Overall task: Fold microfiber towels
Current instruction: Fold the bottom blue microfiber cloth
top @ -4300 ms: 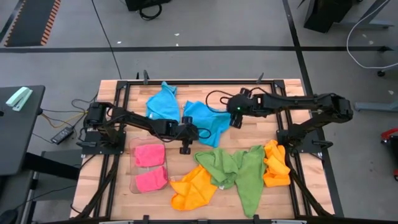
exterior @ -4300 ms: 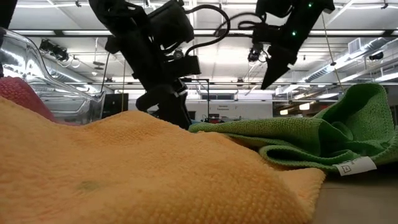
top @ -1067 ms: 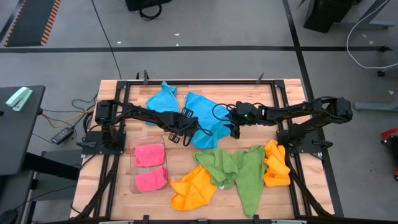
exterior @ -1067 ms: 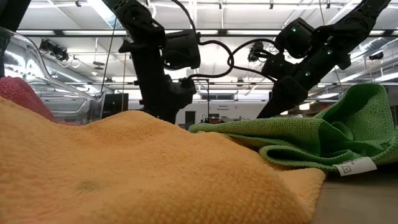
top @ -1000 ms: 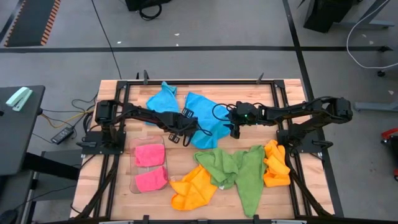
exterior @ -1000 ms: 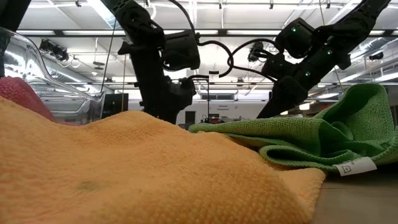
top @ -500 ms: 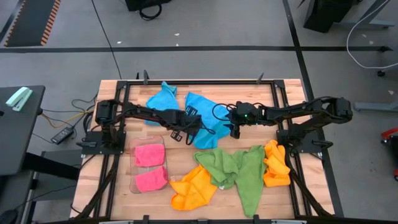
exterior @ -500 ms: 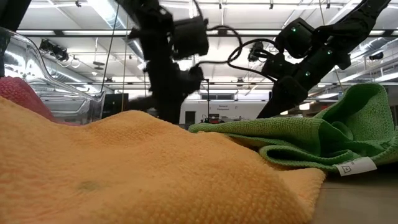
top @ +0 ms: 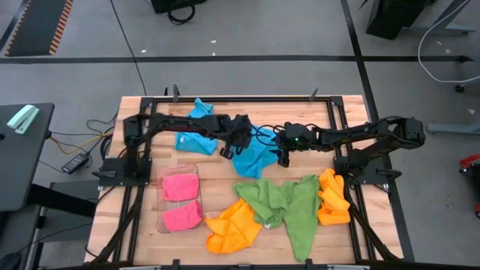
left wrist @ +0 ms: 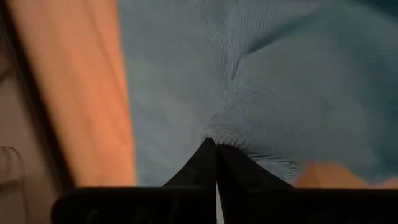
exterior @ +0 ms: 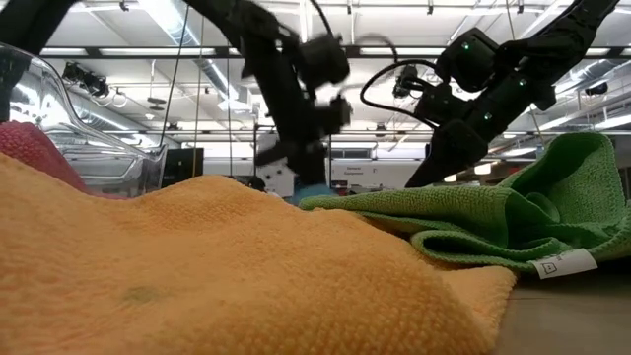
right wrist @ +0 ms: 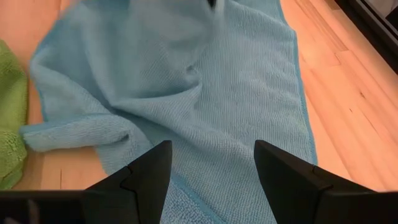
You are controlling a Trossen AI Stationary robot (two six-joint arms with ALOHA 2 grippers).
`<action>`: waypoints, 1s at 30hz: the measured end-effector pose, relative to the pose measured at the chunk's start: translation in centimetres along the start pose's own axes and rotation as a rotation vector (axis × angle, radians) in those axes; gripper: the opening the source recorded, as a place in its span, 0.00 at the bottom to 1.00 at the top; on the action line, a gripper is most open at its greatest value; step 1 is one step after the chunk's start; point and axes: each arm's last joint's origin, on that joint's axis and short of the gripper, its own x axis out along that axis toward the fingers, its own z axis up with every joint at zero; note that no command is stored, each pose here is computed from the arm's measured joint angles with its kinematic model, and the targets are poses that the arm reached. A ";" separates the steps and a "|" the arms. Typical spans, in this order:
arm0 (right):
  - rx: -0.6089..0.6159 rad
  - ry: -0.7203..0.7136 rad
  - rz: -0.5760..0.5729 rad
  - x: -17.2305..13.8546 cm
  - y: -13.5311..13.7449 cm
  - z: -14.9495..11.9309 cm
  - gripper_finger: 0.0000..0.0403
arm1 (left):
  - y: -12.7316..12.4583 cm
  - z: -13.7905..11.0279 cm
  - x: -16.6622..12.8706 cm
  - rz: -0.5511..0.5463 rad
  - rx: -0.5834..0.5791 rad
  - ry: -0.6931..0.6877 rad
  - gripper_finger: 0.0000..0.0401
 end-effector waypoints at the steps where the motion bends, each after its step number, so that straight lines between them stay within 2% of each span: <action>1: 0.000 -0.002 0.001 0.0 0.0 0.0 0.59 | -0.1 -0.2 1.0 -0.009 -0.017 0.014 0.04; 3: -0.001 -0.007 0.003 0.0 0.0 0.1 0.59 | -0.2 -0.6 2.9 0.001 -0.088 0.044 0.07; 5: -0.001 -0.014 0.002 0.0 0.0 0.1 0.59 | -0.2 -0.7 4.2 0.059 -0.192 0.067 0.10; 8: 0.001 -0.017 0.000 0.0 -0.1 0.2 0.59 | -0.3 -0.9 4.4 0.072 -0.221 0.102 0.12; 13: 0.000 -0.015 0.006 0.0 -0.1 0.1 0.59 | -0.2 -0.6 1.9 0.069 -0.214 0.099 0.19; 20: -0.043 0.007 0.153 1.2 1.3 -0.4 0.59 | -0.4 -0.5 -2.0 0.043 -0.232 0.123 0.28; 23: -0.112 -0.011 0.218 2.0 2.6 -0.6 0.59 | -0.9 -0.6 -2.6 0.013 -0.242 0.154 0.30; 27: -0.231 -0.056 0.241 2.6 4.2 -0.6 0.59 | -2.0 -0.8 -3.1 -0.049 -0.256 0.204 0.30; 30: -0.288 -0.086 0.252 2.8 5.0 -0.5 0.59 | -2.9 -0.8 -3.3 -0.149 -0.284 0.223 0.29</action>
